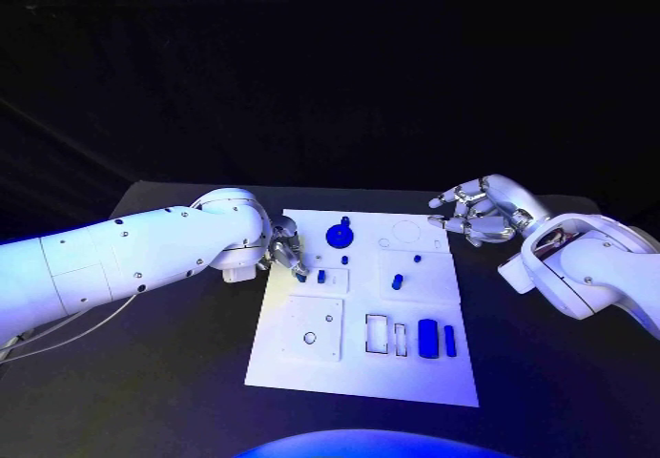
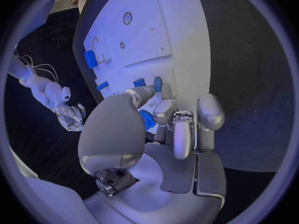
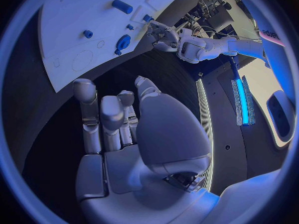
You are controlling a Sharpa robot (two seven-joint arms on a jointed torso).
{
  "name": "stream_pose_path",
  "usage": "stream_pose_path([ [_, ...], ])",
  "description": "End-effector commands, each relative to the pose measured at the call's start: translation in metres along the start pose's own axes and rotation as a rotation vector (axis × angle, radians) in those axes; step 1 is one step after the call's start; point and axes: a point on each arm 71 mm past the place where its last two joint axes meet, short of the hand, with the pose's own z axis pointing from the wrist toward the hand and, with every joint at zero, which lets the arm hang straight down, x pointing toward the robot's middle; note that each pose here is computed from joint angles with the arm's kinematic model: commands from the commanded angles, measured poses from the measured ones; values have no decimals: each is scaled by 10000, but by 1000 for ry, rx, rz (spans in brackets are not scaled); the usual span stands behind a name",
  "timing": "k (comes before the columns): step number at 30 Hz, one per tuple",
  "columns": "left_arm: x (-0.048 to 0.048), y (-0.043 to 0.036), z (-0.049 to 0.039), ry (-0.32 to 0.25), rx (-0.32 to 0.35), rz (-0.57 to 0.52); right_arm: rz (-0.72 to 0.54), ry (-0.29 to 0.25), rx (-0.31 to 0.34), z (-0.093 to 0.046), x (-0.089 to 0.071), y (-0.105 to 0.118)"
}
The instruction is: Assemble the parts on the task board
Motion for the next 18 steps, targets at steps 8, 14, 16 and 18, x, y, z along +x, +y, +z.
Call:
stream_pose_path([
  [8, 36, -21, 21, 24, 3, 6, -1, 4, -11, -4, 4, 7],
  [14, 36, -23, 27, 25, 1, 9, -1, 4, -10, -6, 3, 6],
  [16, 36, -23, 29, 25, 1, 10, -1, 4, -10, -5, 3, 6],
  [18, 35, -23, 31, 25, 0, 11, -1, 3, -10, -5, 4, 7],
])
